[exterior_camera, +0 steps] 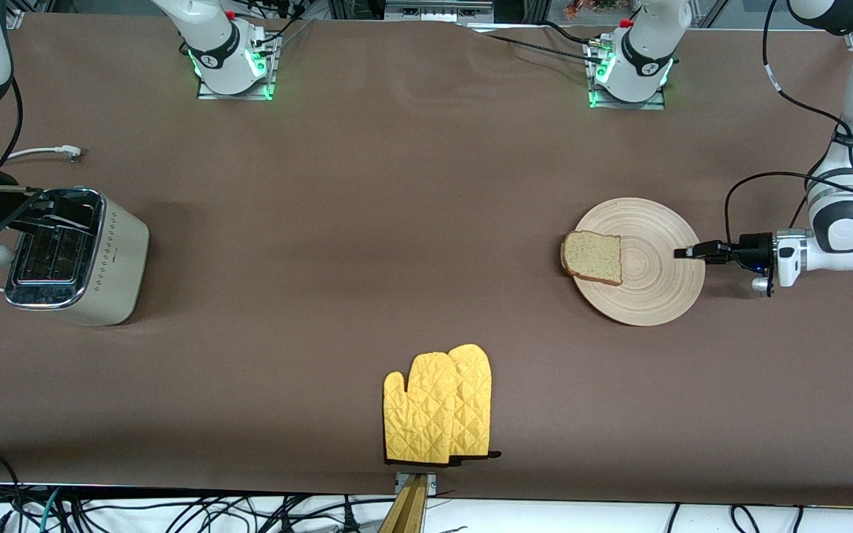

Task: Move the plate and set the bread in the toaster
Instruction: 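Slide the wooden plate with the left gripper toward the table middle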

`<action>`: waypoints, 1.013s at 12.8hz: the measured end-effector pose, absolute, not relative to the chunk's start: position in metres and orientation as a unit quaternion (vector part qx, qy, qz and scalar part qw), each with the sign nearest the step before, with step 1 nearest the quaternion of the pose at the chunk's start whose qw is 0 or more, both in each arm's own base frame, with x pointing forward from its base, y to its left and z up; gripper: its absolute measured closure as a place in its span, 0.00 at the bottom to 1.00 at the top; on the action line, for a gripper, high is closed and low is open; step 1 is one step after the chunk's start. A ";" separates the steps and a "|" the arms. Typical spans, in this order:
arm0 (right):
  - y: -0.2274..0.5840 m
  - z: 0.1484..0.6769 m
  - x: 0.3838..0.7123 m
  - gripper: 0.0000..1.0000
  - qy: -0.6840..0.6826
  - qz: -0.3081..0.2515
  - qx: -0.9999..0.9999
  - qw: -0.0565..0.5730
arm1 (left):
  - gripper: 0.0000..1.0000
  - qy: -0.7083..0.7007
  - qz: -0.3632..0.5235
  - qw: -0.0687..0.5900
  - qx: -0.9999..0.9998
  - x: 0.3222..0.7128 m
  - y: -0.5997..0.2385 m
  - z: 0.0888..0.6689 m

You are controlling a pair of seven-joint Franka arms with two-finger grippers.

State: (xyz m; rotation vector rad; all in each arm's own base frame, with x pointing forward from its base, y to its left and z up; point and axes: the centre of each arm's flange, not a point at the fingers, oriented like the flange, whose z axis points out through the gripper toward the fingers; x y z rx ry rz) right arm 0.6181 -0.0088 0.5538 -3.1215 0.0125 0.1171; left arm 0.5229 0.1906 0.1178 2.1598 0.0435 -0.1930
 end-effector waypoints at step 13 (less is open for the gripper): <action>-0.009 0.554 0.618 0.00 0.004 0.038 -0.999 0.009 | 0.89 0.005 -0.090 0.610 0.787 0.555 0.056 0.130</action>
